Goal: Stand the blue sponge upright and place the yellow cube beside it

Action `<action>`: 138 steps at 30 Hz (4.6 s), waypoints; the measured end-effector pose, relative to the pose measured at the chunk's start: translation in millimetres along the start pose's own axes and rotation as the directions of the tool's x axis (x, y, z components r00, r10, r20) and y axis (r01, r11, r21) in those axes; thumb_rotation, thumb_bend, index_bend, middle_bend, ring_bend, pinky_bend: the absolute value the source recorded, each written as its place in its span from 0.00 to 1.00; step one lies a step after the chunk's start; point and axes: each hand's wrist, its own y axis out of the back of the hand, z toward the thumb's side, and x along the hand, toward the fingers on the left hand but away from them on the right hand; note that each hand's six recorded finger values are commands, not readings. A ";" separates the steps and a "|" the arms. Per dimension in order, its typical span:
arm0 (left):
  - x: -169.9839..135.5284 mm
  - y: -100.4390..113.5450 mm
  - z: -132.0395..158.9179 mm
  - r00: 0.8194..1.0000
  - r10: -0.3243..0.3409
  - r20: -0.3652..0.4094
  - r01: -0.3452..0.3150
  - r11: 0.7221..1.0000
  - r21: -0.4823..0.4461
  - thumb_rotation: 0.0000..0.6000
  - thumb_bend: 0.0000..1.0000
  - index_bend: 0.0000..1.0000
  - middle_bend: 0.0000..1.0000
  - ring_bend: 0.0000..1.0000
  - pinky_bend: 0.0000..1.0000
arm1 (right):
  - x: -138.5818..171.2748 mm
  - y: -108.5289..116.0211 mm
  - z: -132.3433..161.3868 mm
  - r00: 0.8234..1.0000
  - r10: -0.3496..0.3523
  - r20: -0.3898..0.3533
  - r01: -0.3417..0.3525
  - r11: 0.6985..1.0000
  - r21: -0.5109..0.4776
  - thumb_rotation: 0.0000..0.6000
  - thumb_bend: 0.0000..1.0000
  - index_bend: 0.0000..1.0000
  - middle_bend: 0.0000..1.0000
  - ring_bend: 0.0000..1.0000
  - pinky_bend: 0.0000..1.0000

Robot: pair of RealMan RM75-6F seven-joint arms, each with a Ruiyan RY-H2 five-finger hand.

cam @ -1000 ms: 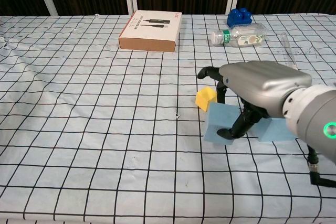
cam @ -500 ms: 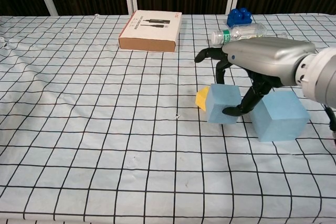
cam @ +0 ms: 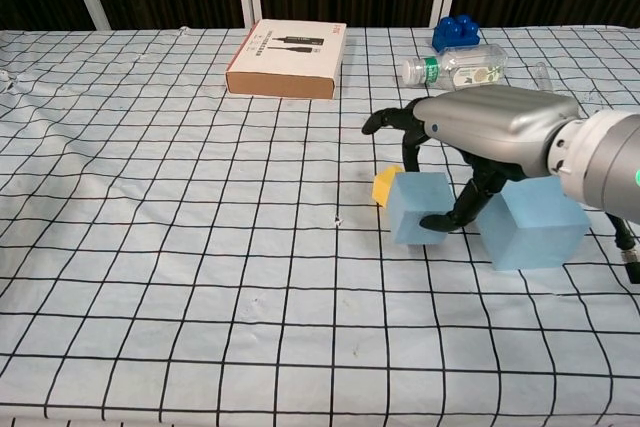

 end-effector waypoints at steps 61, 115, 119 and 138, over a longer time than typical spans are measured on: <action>0.5 -2.1 1.3 1.000 0.008 -0.004 -0.008 1.000 0.018 1.00 0.11 0.16 0.06 0.00 0.00 | 10.2 -29.2 -41.7 0.997 0.045 0.064 -0.047 0.998 0.040 1.00 0.30 0.12 0.40 0.05 0.12; 0.8 -3.7 1.3 1.000 0.003 -0.004 -0.003 1.000 0.022 1.00 0.11 0.16 0.06 0.00 0.00 | 19.0 -32.4 -41.7 0.994 0.081 0.067 -0.085 0.994 0.065 1.00 0.30 0.11 0.28 0.00 0.12; 0.6 -3.0 1.2 1.000 0.006 -0.004 -0.006 1.000 0.020 1.00 0.11 0.16 0.06 0.00 0.00 | 19.8 -31.1 -39.4 0.995 0.078 0.062 -0.082 0.995 0.063 1.00 0.30 0.10 0.28 0.00 0.12; -1.4 1.2 1.0 1.000 0.014 0.002 -0.014 1.000 -0.001 1.00 0.11 0.16 0.06 0.00 0.00 | 16.9 22.7 -16.9 0.994 0.030 0.100 -0.021 0.995 -0.095 1.00 0.23 0.04 0.26 0.00 0.12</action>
